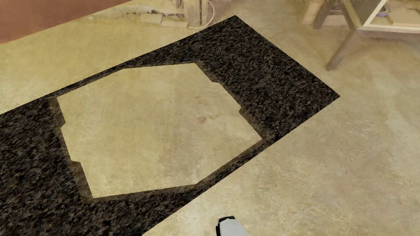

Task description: Go to the counter

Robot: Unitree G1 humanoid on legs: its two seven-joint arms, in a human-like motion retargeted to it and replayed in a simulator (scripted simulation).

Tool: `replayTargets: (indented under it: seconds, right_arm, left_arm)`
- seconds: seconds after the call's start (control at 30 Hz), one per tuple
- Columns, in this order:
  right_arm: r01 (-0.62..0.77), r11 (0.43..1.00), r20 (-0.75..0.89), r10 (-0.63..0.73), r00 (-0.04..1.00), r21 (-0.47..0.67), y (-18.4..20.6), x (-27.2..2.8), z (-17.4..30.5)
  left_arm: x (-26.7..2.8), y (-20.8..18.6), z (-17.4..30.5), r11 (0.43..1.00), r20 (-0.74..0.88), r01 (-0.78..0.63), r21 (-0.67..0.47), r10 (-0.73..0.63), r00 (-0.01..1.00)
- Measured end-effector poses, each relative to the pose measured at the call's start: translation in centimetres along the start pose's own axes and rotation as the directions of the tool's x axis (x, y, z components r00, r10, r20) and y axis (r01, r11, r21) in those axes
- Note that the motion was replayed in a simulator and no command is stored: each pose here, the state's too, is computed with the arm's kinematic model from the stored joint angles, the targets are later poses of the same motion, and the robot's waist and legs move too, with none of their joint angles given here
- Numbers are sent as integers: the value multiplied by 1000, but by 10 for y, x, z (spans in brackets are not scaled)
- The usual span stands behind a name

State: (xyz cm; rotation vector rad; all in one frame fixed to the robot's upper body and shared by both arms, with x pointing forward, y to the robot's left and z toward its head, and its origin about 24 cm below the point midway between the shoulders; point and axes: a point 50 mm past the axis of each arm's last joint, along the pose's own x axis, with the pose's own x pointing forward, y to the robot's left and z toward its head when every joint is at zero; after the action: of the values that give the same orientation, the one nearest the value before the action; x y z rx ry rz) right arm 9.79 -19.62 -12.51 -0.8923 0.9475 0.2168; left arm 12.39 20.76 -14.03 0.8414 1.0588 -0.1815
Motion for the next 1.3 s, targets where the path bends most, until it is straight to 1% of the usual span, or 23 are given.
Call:
replayTargets:
  seconds: [0.07, 0.1, 0.13, 0.17, 0.2, 0.23, 0.27, 0.33, 0.37, 0.4, 0.5, 0.57, 0.63, 0.73, 0.77, 0.8, 0.83, 0.87, 0.93, 1.03, 1.17, 1.23, 1.3]
  right_arm:
    - [-122, 992, -168, 123, 978, 18, 28, 0, -23]
    - [-202, 979, -293, 202, 935, 31, 39, 2, -34]
    - [-338, 941, -399, 309, 863, -3, 51, 1, -43]
    - [-506, 854, -444, 411, 796, -117, 59, 0, -44]
    - [-606, 754, -462, 456, 761, -254, 59, 2, -41]
    - [-585, 734, -434, 428, 793, -344, 50, 9, -34]
    - [-472, 788, -362, 338, 869, -396, 35, 17, -24]
    - [-178, 932, -195, 120, 973, -315, 6, 29, -6]
    - [-88, 965, -143, 53, 988, -249, -10, 34, 3]
    - [-30, 981, -100, 11, 995, -190, -27, 38, 14]
    - [171, 963, 85, -157, 984, -208, -90, 46, 61]
    - [283, 931, 195, -240, 951, -233, -119, 43, 91]
    - [338, 918, 244, -287, 926, -205, -134, 40, 105]
    - [305, 952, 150, -300, 942, -6, -113, 41, 91]
    - [261, 964, 149, -251, 956, -47, -101, 42, 92]
    - [189, 974, 160, -168, 973, -128, -88, 43, 94]
    - [114, 970, 167, -78, 983, -217, -73, 43, 92]
    - [40, 968, 143, -4, 990, -248, -55, 41, 83]
    - [-88, 978, 22, 93, 995, -190, -21, 35, 51]
    - [-215, 977, -253, 209, 945, 5, 21, 16, -17]
    - [-397, 916, -475, 378, 794, 65, 66, -24, -82]
    - [-422, 897, -507, 426, 749, 129, 83, -38, -91]
    - [-441, 891, -529, 428, 733, 109, 86, -37, -89]
  left_arm:
    - [-3, -8, -11, 1000, -37, 22, -5, -22, 999]
    - [-6, -16, -18, 999, -73, 42, -27, -44, 996]
    - [-8, -22, -21, 998, -87, 67, -15, -68, 994]
    - [-8, -23, -21, 992, -80, 115, 45, -111, 991]
    - [-7, -22, -18, 979, -56, 165, 121, -159, 986]
    - [-6, -16, -15, 977, -33, 172, 126, -169, 985]
    - [-7, -10, -13, 990, -9, 131, 58, -131, 991]
    - [-13, 1, -14, 992, 39, -5, -124, 10, 999]
    - [-17, 5, -19, 979, 33, -70, -193, 78, 996]
    - [-20, 6, -24, 967, 27, -109, -228, 118, 993]
    - [-30, -8, -45, 936, -86, -138, -323, 116, 990]
    - [-37, -35, -65, 916, -222, -108, -386, 21, 975]
    - [-48, -78, -79, 915, -336, 25, -402, -173, 926]
    - [-58, -118, -80, 882, -368, 351, -315, -455, 811]
    - [-57, -121, -73, 863, -318, 395, -316, -488, 813]
    - [-54, -117, -66, 856, -268, 368, -362, -474, 839]
    - [-47, -105, -61, 873, -246, 286, -395, -401, 882]
    - [-39, -88, -57, 904, -248, 190, -384, -299, 922]
    - [-21, -49, -42, 971, -226, 22, -236, -77, 971]
    - [-1, 4, -6, 974, -70, -89, -206, 76, 995]
    - [5, 63, 42, 969, 154, -216, -122, 234, 960]
    - [1, 80, 48, 947, 190, -278, -162, 306, 933]
    - [-3, 70, 30, 898, 99, -313, -310, 358, 928]
